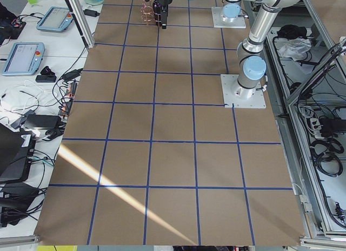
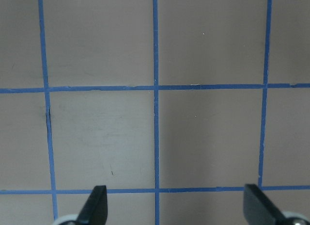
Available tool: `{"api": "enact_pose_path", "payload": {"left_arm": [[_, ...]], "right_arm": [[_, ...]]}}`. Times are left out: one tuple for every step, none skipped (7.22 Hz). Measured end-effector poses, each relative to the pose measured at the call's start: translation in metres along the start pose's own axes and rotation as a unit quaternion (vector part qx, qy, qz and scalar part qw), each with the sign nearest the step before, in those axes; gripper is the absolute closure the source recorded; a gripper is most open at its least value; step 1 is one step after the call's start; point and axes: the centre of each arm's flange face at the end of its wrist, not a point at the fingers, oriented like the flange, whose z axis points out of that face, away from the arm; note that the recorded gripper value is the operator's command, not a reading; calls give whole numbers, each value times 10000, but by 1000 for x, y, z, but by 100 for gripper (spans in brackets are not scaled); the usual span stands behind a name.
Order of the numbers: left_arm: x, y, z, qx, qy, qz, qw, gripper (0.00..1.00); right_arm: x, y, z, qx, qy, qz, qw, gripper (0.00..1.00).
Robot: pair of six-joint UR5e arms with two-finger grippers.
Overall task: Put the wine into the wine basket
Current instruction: 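Lower the bottle into the empty basket slot with the right gripper, then open the right gripper to release the bottle in the basket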
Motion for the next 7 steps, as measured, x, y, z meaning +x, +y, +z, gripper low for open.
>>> {"api": "enact_pose_path", "payload": {"left_arm": [[0,0,0,3,-2,51,10000,0],[-1,0,0,7,-5,84,10000,0],[-1,0,0,10,-7,98,10000,0],[-1,0,0,13,-10,101,9999,0],[-1,0,-1,20,-13,103,9999,0],[-1,0,-1,26,-15,103,9999,0],[-1,0,-1,30,-17,103,9999,0]], "right_arm": [[1,-6,16,28,7,28,10000,100],[2,-8,24,30,6,52,10000,100],[2,-9,30,4,-5,105,9999,100],[2,-9,34,-32,-13,189,9998,96],[2,-8,39,-71,-16,253,9997,55],[2,-8,43,-105,-13,322,9994,17],[2,-7,45,-122,-13,410,9991,7]]}}
